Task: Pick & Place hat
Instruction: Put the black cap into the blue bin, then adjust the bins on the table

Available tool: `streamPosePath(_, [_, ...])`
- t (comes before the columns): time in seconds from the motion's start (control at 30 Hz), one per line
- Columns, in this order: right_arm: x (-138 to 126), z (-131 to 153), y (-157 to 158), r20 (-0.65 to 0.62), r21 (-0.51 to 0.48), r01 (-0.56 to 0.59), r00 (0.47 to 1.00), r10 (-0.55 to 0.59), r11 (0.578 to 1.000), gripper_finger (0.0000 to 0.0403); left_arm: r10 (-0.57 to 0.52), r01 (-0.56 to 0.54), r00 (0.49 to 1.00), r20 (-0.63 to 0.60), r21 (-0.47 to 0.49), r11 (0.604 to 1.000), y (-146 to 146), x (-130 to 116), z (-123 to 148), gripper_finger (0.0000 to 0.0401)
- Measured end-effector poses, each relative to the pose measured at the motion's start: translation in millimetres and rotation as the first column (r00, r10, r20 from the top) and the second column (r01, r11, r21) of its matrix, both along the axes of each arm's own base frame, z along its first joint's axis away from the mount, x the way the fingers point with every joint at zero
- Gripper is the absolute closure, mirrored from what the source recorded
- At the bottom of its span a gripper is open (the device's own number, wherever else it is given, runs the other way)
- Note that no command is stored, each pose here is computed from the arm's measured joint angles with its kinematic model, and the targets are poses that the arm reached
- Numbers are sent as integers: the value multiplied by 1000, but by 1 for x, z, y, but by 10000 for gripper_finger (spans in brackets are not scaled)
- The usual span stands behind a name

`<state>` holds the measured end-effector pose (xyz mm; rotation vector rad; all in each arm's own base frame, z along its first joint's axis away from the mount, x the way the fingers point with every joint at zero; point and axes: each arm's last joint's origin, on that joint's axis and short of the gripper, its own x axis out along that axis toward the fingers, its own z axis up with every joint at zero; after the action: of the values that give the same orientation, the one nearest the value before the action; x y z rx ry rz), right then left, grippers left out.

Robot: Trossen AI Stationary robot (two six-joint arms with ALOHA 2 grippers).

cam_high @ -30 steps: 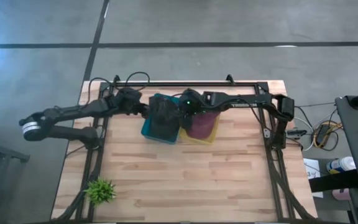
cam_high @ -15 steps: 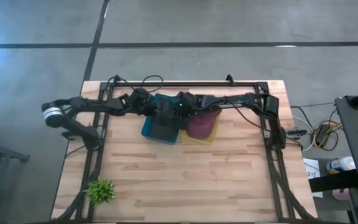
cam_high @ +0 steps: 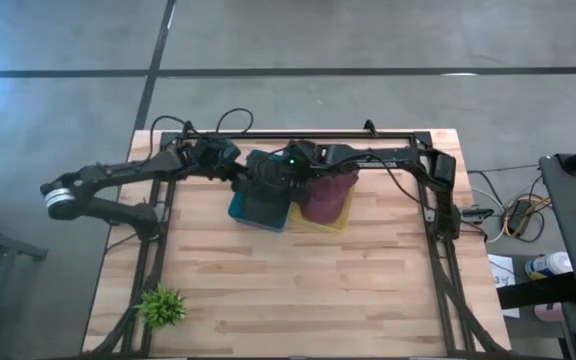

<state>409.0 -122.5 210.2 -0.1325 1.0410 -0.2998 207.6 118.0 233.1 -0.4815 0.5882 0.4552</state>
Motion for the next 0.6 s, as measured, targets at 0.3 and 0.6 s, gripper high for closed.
streamPosePath(0.3, [-14,43,3,76,-82,-2,997,8,997,207,-8,4,999,-47,-75,997,-9,-3,-2,238])
streamPosePath(0.6, [-48,34,53,-42,241,-185,979,200,953,209,-261,233,942,-212,-151,961,-53,-30,1,238])
